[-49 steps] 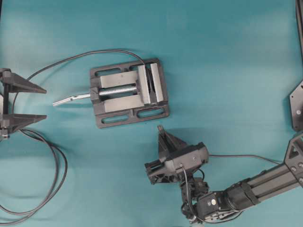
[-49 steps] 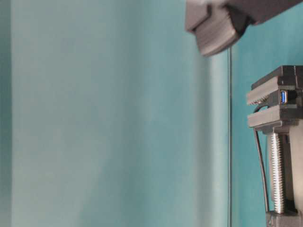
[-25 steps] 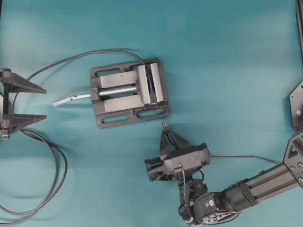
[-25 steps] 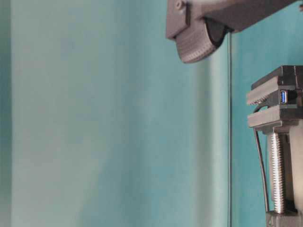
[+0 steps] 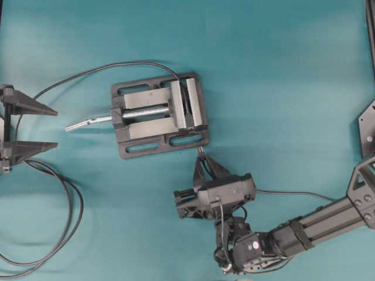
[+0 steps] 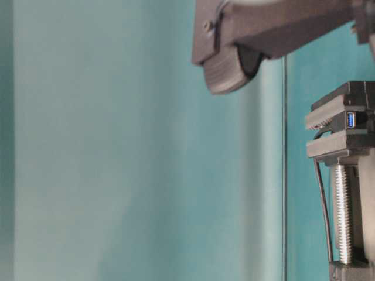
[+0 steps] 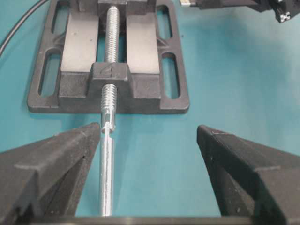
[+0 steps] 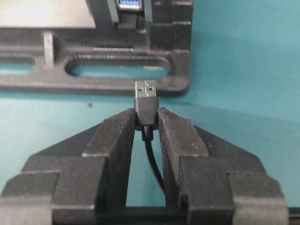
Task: Insert the USB cable into the fixed female connector.
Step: 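Carry the USB plug with the right gripper toward the vise port, then align the USB plug with the blue port in the vise, then push the USB plug down into the blue port with the right gripper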
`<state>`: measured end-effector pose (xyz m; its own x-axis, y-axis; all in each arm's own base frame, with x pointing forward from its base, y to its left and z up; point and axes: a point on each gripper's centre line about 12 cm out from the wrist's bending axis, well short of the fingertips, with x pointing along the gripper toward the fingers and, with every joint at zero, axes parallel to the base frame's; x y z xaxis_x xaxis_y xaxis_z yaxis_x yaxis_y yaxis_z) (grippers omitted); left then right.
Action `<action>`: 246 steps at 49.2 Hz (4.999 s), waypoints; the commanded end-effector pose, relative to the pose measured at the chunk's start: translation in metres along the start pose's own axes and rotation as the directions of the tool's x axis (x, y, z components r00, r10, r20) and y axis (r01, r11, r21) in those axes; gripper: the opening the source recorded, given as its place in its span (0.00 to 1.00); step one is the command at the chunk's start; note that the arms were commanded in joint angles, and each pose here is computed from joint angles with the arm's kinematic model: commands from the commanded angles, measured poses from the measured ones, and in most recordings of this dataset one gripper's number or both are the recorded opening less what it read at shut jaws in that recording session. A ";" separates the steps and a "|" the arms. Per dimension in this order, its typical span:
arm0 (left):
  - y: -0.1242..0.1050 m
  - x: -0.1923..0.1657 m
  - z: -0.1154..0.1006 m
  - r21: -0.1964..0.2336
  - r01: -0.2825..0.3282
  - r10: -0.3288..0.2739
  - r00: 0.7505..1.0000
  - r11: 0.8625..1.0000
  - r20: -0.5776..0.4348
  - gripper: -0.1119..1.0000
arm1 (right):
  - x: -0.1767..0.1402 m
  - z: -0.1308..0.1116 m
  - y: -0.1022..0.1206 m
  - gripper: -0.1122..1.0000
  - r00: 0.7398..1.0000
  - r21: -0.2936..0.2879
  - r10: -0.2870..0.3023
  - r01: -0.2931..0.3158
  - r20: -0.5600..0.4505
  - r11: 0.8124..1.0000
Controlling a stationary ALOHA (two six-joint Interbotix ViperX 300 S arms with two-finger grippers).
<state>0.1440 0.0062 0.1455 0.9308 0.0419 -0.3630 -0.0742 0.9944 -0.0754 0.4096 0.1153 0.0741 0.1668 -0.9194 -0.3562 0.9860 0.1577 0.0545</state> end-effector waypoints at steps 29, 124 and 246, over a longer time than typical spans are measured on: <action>0.000 0.001 0.005 0.004 -0.001 0.001 1.000 1.000 0.014 1.00 | 0.003 0.041 0.016 0.28 1.000 0.071 -0.003 0.002 0.014 0.998; 0.000 0.001 0.005 0.004 -0.001 0.001 1.000 1.000 0.014 1.00 | 0.023 0.059 0.022 0.28 0.996 0.129 -0.074 0.068 0.040 0.989; 0.004 -0.001 0.005 -0.009 -0.025 0.025 0.999 1.000 0.025 1.00 | 0.125 0.068 0.024 0.28 0.984 0.118 -0.158 0.148 0.083 0.982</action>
<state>0.1424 0.0098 0.1463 0.9338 0.0661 -0.3515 -0.0988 0.9922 -0.0760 0.4503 0.0591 0.0863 0.1621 -0.9449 -0.2843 0.9856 0.1413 0.0924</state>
